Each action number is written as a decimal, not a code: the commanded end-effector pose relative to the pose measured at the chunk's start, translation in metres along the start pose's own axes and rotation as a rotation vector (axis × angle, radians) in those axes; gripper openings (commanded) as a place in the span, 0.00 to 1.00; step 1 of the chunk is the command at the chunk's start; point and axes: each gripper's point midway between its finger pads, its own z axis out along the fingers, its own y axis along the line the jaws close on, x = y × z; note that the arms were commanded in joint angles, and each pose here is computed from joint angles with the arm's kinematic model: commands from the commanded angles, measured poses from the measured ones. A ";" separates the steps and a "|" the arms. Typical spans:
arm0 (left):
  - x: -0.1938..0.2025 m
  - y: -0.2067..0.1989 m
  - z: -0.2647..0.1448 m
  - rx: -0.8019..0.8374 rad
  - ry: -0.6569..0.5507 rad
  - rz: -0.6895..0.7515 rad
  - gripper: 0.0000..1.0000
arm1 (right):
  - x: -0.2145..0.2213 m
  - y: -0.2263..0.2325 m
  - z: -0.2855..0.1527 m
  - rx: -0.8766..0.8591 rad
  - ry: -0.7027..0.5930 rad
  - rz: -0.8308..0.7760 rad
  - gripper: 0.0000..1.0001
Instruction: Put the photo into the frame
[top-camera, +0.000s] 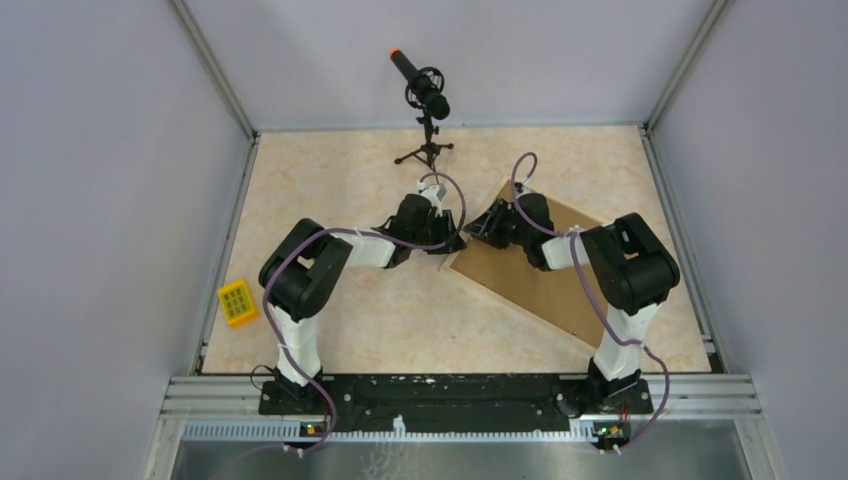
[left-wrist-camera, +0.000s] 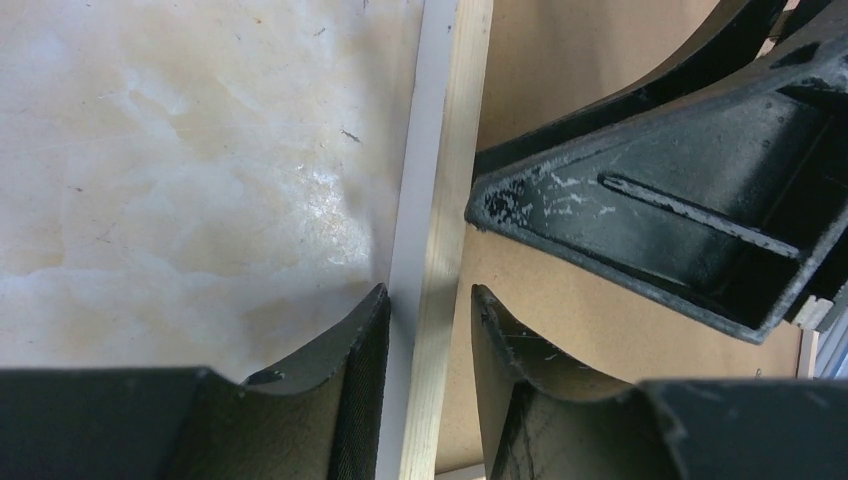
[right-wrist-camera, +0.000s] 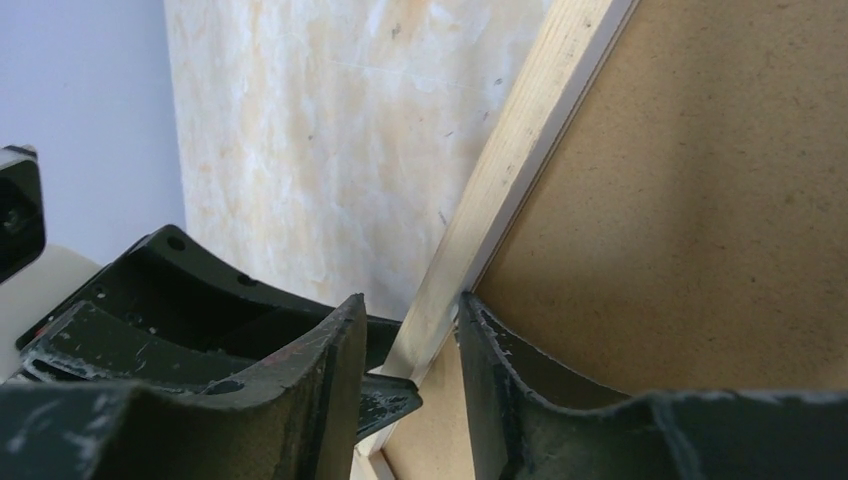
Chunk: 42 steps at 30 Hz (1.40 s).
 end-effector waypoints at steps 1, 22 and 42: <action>0.006 0.007 0.001 -0.015 0.011 0.005 0.41 | 0.006 0.020 -0.004 -0.085 0.054 0.002 0.42; -0.010 -0.037 -0.203 0.024 -0.073 -0.060 0.89 | 0.051 -0.021 -0.197 0.703 0.577 -0.855 0.77; 0.005 -0.049 -0.247 0.063 -0.131 -0.047 0.90 | 0.096 -0.060 -0.156 0.827 0.861 -0.964 0.28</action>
